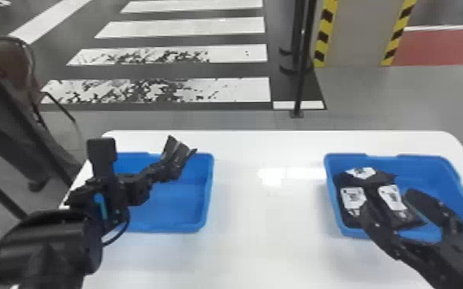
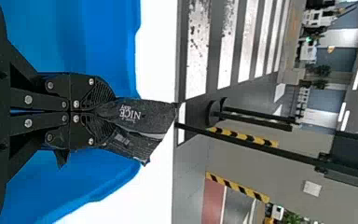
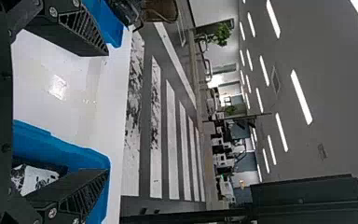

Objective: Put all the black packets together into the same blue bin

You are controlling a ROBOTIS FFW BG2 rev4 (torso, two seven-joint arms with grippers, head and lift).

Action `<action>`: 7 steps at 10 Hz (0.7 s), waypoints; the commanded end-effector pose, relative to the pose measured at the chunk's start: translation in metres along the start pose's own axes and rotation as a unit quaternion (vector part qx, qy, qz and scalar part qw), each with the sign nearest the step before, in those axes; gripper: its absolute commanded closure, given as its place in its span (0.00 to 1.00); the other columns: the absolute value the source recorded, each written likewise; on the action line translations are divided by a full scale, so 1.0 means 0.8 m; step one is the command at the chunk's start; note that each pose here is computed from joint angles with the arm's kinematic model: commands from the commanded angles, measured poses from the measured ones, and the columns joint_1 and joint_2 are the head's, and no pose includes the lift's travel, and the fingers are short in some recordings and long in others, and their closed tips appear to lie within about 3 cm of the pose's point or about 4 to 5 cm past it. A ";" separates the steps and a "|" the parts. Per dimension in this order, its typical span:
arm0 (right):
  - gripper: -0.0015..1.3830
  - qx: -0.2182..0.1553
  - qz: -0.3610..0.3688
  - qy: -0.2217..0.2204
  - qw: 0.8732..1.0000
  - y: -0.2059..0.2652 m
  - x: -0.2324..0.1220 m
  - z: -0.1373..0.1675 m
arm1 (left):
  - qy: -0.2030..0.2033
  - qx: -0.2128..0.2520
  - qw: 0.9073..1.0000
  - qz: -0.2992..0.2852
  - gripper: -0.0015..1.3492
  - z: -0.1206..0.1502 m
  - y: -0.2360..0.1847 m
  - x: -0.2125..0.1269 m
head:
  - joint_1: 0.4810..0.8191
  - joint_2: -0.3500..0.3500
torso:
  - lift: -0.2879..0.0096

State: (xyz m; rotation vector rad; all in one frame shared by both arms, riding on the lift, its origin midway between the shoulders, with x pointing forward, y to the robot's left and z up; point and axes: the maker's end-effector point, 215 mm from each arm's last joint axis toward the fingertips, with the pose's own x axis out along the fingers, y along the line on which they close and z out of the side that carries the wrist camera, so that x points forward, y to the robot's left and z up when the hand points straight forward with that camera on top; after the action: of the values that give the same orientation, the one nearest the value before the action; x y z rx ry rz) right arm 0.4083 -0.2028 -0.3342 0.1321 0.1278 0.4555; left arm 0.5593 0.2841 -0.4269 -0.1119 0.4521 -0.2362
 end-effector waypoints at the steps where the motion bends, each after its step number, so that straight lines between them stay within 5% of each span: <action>1: 0.10 0.003 0.006 -0.014 1.000 -0.001 0.015 0.014 | -0.044 -0.004 0.999 -0.014 0.90 0.026 -0.022 -0.026 | 0.63 0.63 | 0.60; 3: 0.10 0.034 0.043 -0.018 0.998 0.018 0.056 0.031 | -0.091 -0.004 0.995 -0.046 0.90 0.047 -0.070 -0.051 | 0.63 0.62 | 0.60; 7: 0.10 0.036 0.130 -0.100 0.986 0.086 0.131 0.145 | -0.145 -0.026 0.978 -0.151 0.90 0.048 -0.209 -0.066 | 0.63 0.59 | 0.60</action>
State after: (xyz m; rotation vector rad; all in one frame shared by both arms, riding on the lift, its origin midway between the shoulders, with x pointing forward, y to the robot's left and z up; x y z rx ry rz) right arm 0.4846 -0.1144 -0.2306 0.2612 -0.0511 0.6757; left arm 0.5022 0.1533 -0.3462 -0.2437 0.1600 -0.4715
